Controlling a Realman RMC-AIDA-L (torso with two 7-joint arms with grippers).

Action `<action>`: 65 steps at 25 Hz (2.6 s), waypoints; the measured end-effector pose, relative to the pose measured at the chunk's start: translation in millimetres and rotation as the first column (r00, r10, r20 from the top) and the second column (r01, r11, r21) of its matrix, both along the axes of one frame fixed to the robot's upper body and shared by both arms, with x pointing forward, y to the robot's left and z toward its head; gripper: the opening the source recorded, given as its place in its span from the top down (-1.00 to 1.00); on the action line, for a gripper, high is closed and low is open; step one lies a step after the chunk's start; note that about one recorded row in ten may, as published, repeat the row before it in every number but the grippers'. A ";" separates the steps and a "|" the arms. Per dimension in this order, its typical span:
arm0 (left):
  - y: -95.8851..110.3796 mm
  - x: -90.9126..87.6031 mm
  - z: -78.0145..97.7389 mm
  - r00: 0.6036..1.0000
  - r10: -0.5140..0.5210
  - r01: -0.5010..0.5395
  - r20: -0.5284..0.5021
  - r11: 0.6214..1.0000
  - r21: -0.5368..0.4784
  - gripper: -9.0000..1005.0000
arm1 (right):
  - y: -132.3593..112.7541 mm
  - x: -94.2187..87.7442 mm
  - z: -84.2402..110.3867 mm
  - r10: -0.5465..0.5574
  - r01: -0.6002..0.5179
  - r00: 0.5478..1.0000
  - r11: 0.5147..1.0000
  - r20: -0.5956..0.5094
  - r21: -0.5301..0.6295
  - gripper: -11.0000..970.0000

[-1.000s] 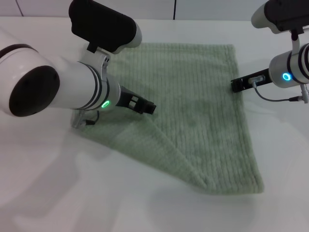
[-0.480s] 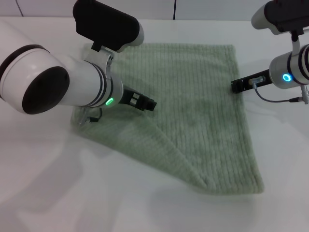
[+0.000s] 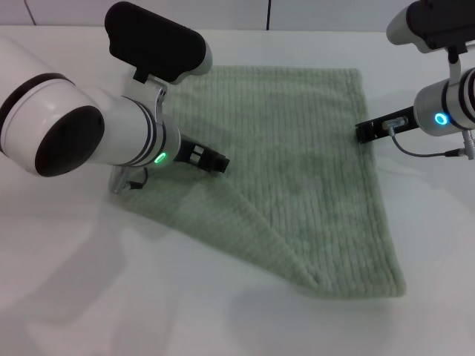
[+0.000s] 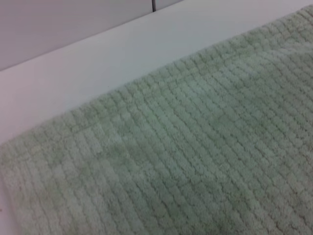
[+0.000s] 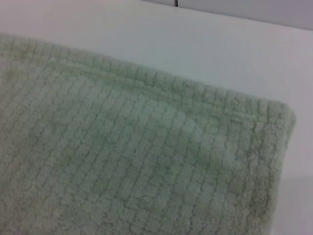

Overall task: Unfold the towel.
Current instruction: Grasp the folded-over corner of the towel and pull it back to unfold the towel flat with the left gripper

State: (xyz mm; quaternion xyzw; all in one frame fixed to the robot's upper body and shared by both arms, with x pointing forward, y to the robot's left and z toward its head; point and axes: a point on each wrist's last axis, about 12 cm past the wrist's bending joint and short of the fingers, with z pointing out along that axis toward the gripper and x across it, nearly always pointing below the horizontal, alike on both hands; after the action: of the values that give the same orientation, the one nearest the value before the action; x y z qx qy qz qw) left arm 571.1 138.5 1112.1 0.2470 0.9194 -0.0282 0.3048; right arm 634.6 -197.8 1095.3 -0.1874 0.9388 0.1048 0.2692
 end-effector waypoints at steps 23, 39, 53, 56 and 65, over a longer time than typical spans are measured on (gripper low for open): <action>-1.4 5.5 -4.7 1.000 -0.007 0.007 -0.010 1.000 0.028 -0.67 | 0.2 0.2 0.4 0.001 -0.001 1.000 1.000 0.001 -0.001 0.98; 0.1 9.7 -10.1 1.000 0.001 0.000 -0.016 0.999 0.040 -0.67 | 0.1 0.3 0.7 0.002 -0.002 1.000 1.000 0.003 -0.002 0.98; -3.5 8.5 -6.1 0.998 -0.051 0.053 -0.024 0.996 0.076 -0.37 | -0.3 -0.2 0.4 0.003 -0.003 1.000 1.000 0.000 -0.005 0.98; -2.9 8.6 -7.3 0.998 -0.057 0.060 -0.034 0.994 0.089 -0.23 | -0.3 -0.2 0.5 0.003 -0.003 1.000 1.000 0.001 -0.005 0.98; -6.7 5.9 0.0 0.997 -0.075 0.077 -0.030 0.992 0.095 0.13 | -0.2 -0.1 0.6 0.004 -0.004 1.000 1.000 0.001 -0.005 0.98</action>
State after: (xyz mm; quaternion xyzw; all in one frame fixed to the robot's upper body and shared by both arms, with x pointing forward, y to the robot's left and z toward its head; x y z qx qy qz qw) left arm 577.0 131.8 1112.1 0.2958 0.9136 0.0011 0.2790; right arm 634.5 -198.0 1095.9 -0.1899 0.9385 0.1030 0.2692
